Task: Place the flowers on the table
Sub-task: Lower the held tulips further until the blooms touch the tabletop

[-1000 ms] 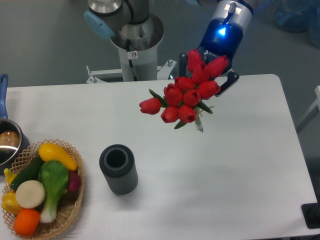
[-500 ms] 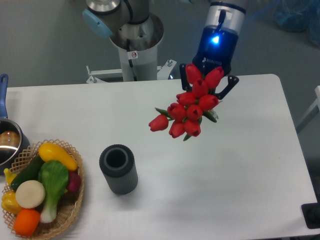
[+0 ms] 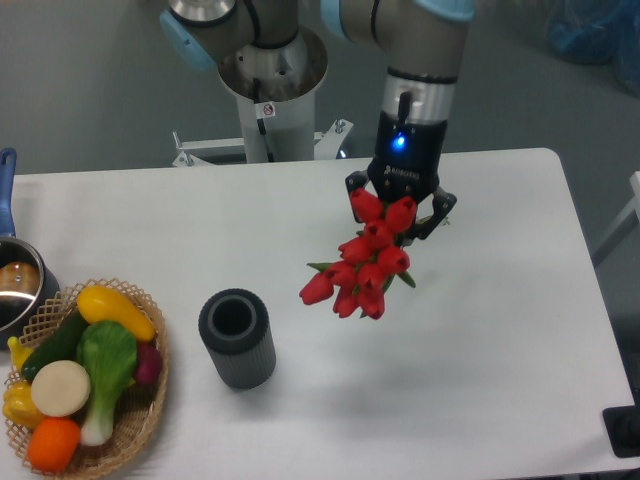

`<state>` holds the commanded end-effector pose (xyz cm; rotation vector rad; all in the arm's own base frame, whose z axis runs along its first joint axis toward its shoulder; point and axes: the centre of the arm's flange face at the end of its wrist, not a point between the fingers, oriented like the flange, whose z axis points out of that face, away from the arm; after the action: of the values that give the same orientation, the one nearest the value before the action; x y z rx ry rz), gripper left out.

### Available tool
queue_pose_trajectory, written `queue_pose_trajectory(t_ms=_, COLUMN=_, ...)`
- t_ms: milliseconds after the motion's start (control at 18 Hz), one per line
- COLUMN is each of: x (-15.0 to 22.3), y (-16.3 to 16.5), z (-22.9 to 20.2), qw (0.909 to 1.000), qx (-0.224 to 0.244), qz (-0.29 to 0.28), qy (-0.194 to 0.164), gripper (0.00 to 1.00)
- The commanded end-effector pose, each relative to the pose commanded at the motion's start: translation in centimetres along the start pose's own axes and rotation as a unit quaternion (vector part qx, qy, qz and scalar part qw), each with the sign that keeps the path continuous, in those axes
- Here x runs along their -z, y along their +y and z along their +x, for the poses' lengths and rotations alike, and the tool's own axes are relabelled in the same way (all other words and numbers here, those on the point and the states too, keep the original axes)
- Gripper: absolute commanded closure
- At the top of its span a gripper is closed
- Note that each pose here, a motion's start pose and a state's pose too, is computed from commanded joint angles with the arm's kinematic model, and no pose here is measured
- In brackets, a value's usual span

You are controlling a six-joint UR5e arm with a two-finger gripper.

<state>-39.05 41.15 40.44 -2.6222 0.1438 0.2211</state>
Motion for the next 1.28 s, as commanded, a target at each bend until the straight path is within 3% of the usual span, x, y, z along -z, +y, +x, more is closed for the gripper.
queue_pose_trajectory(t_ms=389, x=-5.4, y=2.0, z=2.1, qw=0.9976, qx=-0.02, qz=-0.05, qy=0.044, gripper=0.75)
queue_pose_trajectory(t_ms=944, x=-9.3, y=6.9, z=-2.3, qw=0.9956, qx=-0.013, qz=-0.069, qy=0.062, gripper=0.74)
queue_pose_trajectory(t_ms=1278, x=-12.7, y=7.9, z=-3.6, qw=0.9937, qx=-0.009, qz=-0.076, qy=0.081, gripper=0.7)
